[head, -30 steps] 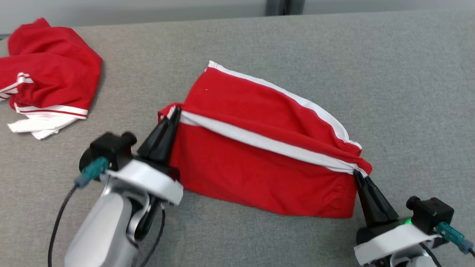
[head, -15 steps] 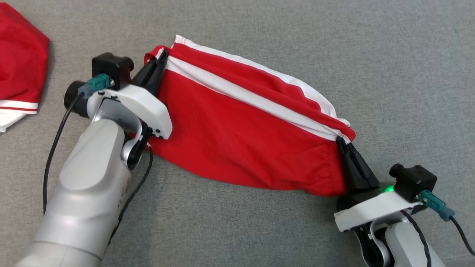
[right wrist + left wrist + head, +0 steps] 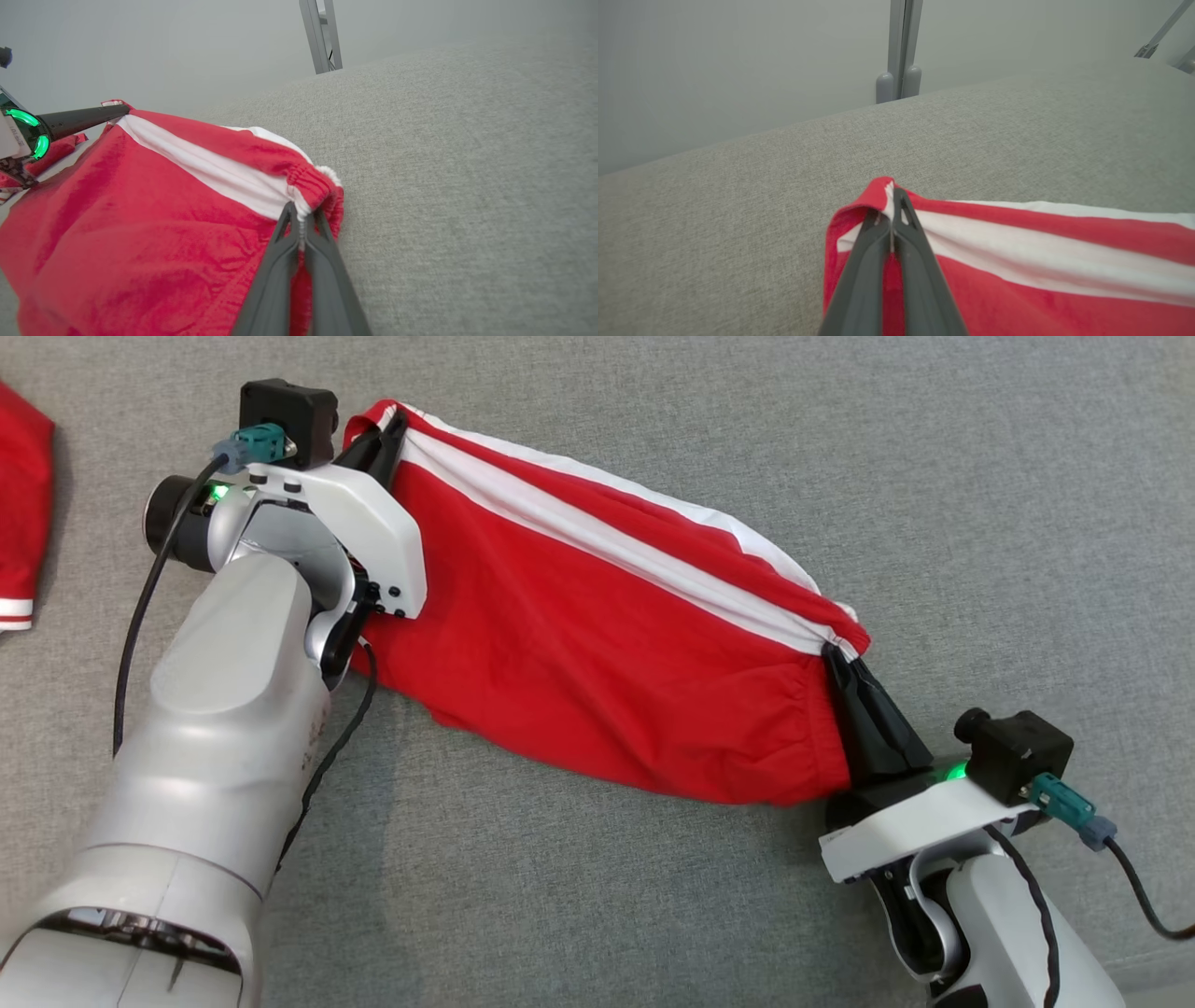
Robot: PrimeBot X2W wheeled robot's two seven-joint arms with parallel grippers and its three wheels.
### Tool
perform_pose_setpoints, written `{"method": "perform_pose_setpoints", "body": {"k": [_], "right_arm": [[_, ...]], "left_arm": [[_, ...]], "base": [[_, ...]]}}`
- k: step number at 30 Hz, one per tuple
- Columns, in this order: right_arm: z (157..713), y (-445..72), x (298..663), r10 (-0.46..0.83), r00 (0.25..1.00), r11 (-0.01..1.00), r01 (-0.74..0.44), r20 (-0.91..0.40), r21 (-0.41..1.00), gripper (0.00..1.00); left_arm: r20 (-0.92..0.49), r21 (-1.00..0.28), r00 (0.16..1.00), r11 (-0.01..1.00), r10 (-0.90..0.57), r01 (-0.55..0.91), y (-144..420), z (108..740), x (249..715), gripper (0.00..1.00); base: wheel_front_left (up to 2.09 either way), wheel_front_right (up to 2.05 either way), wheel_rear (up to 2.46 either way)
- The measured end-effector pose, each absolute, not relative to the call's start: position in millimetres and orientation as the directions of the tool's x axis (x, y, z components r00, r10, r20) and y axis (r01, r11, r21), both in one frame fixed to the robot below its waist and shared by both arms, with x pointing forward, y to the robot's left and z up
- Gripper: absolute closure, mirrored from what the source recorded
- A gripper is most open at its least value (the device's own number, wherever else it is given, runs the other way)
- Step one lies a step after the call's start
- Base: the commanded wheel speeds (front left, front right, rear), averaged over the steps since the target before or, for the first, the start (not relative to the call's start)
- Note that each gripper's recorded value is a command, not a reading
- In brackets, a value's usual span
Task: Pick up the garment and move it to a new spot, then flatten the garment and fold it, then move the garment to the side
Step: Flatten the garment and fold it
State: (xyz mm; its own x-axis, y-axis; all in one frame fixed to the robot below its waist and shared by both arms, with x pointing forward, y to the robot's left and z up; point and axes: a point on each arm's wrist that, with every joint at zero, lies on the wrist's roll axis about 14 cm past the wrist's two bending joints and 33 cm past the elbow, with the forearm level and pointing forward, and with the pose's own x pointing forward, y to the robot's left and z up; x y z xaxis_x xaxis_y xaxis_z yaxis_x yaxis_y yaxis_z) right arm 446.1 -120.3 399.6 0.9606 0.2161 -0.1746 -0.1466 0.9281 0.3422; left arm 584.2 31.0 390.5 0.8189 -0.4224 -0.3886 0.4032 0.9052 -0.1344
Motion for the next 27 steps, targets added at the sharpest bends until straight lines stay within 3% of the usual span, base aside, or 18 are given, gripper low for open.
{"method": "perform_pose_setpoints", "body": {"k": [6,10,12,13,14,27], "right_arm": [[398.0,-122.1,450.5,0.212,0.961,0.929,-0.141,-0.178,0.343,1.0],[398.0,-121.8,451.7,0.213,0.961,0.928,-0.141,-0.179,0.346,1.0],[399.6,-123.0,453.1,0.209,0.962,0.928,-0.139,-0.174,0.344,0.6],[400.6,-123.4,453.7,0.208,0.963,0.929,-0.139,-0.171,0.344,0.33],[402.1,-124.1,454.2,0.205,0.965,0.929,-0.138,-0.166,0.344,0.0],[427.5,-139.3,439.8,0.157,0.982,0.949,-0.121,-0.105,0.29,0.0]], "left_arm": [[-0.384,-0.126,0.82,0.904,-0.424,0.408,26.2,390.8,590.5,1.0],[-0.384,-0.113,0.821,0.904,-0.423,0.413,25.3,390.9,591.3,0.56],[-0.381,-0.109,0.821,0.902,-0.426,0.417,23.7,391.8,590.8,0.06],[-0.378,-0.107,0.821,0.901,-0.427,0.42,22.9,392.8,590.5,0.0],[-0.374,-0.107,0.823,0.901,-0.428,0.42,22.4,394.2,590.2,0.0],[-0.361,-0.113,0.829,0.902,-0.427,0.416,33.2,405.2,563.5,0.0]], "base": [[0.0,0.0,0.0],[0.0,0.0,0.0],[0.0,0.0,0.0],[0.0,0.0,0.0],[0.0,0.0,0.0],[0.0,0.0,0.0]]}}
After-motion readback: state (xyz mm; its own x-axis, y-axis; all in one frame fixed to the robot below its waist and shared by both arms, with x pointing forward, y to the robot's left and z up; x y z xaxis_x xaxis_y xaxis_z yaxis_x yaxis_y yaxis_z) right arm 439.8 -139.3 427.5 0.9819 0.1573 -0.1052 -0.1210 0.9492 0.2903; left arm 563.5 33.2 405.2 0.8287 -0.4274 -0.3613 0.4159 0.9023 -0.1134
